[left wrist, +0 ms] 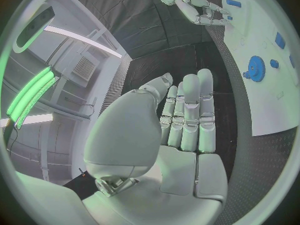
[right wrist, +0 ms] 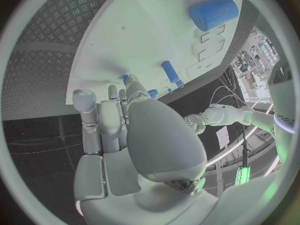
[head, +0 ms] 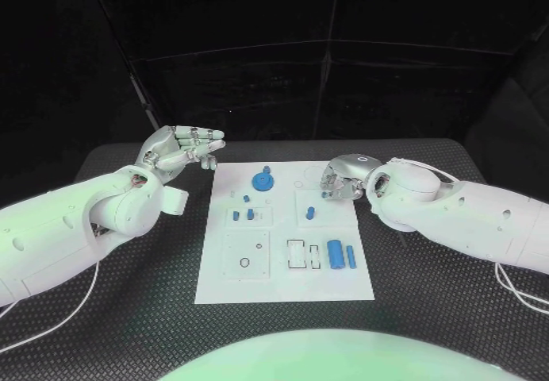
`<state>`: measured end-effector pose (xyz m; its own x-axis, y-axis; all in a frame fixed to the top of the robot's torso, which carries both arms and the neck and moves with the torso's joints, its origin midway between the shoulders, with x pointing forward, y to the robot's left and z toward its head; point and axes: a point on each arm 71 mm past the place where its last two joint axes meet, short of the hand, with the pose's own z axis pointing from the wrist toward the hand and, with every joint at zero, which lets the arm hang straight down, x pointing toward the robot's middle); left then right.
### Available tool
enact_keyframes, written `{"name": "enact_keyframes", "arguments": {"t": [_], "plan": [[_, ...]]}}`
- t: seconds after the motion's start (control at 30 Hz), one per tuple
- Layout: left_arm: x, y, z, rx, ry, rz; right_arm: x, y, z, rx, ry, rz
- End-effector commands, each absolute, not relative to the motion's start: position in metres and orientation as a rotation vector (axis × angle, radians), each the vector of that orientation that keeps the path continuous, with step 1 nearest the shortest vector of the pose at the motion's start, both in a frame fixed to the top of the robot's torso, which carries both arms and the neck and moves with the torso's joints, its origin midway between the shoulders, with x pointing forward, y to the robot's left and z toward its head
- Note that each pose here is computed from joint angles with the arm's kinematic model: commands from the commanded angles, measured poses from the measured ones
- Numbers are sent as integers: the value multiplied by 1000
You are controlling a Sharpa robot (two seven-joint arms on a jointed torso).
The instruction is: Assemble the parts on the task board
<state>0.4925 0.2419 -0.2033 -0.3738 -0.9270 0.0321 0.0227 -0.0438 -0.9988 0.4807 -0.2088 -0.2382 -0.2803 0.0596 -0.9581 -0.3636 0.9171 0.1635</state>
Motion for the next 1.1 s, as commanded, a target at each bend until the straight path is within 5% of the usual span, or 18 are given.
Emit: {"name": "enact_keyframes", "arguments": {"t": [0.03,0.67,1.1], "plan": [[493,241,-201,-1019,1415,-1548,481,-207,-240,-247,1834,410],[492,241,-203,-1025,1424,-1547,477,-199,-252,-274,1897,419],[492,239,-203,-1028,1432,-1548,470,-193,-261,-372,1885,313]]}}
